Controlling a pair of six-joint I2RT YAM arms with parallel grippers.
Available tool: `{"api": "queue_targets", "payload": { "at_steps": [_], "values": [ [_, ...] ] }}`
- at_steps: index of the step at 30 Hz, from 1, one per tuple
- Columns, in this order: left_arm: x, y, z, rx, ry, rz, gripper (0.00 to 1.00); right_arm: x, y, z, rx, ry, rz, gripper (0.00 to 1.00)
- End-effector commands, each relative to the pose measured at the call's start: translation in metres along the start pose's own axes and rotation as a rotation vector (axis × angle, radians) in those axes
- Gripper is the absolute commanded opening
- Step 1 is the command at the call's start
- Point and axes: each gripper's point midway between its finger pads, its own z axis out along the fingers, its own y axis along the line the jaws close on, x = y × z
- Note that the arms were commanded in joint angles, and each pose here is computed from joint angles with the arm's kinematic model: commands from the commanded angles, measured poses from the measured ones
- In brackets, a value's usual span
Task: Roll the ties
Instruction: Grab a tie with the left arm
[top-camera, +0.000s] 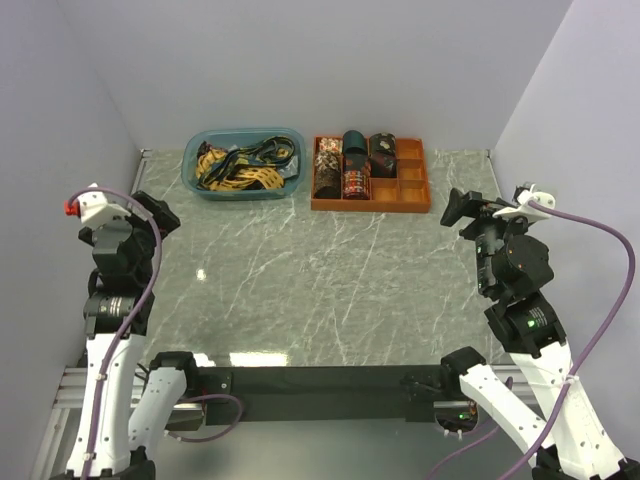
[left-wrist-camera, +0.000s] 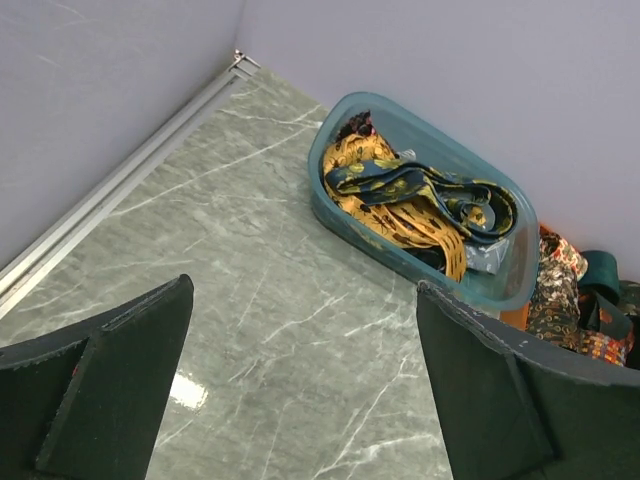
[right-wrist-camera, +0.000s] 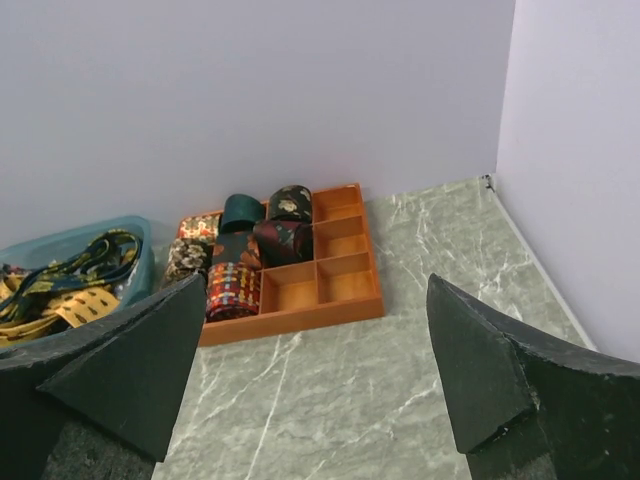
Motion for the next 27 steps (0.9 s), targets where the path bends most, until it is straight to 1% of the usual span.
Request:
{"api": "queue_targets", "payload": {
  "at_steps": [1, 7, 10, 11, 13, 14, 15, 16, 17, 19, 20, 21, 24, 25, 26, 27],
  "values": [
    [-0.003, -0.014, 0.01, 0.054, -0.012, 0.0, 0.99, -0.01, 0.001, 0.001, 0.0, -0.043, 0.025, 0.97],
    [0.01, -0.028, 0.034, 0.068, 0.056, -0.022, 1.0, -0.004, 0.008, 0.004, -0.024, -0.031, 0.036, 0.97],
    [0.022, -0.035, 0.054, 0.07, 0.104, -0.016, 0.99, 0.005, 0.015, 0.009, -0.049, -0.004, 0.052, 0.97],
    [0.031, -0.038, 0.066, 0.062, 0.141, -0.007, 0.99, 0.01, 0.018, 0.012, -0.055, 0.016, 0.051, 0.97],
    [0.04, -0.045, 0.08, 0.078, 0.178, 0.006, 0.98, 0.015, 0.029, 0.013, -0.1, 0.051, 0.05, 0.98],
    [0.051, -0.047, 0.094, 0.065, 0.216, 0.017, 0.98, 0.018, 0.033, 0.016, -0.112, 0.068, 0.045, 0.98],
    [0.056, -0.049, 0.101, 0.062, 0.235, 0.026, 0.98, 0.021, 0.038, 0.016, -0.135, 0.085, 0.04, 0.98],
    [0.051, -0.055, 0.11, 0.07, 0.232, 0.03, 0.98, 0.027, 0.041, 0.019, -0.145, 0.103, 0.028, 0.98],
    [0.069, -0.053, 0.126, 0.045, 0.283, 0.052, 0.97, 0.029, 0.043, 0.019, -0.157, 0.113, 0.022, 0.98],
    [0.078, -0.055, 0.143, 0.034, 0.321, 0.082, 0.97, 0.035, 0.05, 0.02, -0.192, 0.136, 0.015, 0.98],
    [0.086, -0.059, 0.16, 0.027, 0.349, 0.103, 0.97, 0.039, 0.052, 0.021, -0.204, 0.148, 0.011, 0.98],
    [0.09, -0.061, 0.17, 0.024, 0.365, 0.121, 0.96, 0.04, 0.055, 0.02, -0.219, 0.151, 0.011, 0.98],
    [0.111, -0.063, 0.206, 0.01, 0.453, 0.234, 0.95, 0.043, 0.067, 0.018, -0.29, 0.156, 0.002, 0.98],
    [0.095, -0.073, 0.22, 0.03, 0.428, 0.274, 0.95, 0.044, 0.071, 0.018, -0.311, 0.155, -0.008, 0.98],
    [0.118, -0.065, 0.236, 0.004, 0.484, 0.314, 0.95, 0.045, 0.071, 0.019, -0.311, 0.157, -0.014, 0.99],
    [0.125, -0.061, 0.241, -0.006, 0.509, 0.37, 0.94, 0.044, 0.071, 0.021, -0.307, 0.156, -0.016, 0.99]
  ]
}}
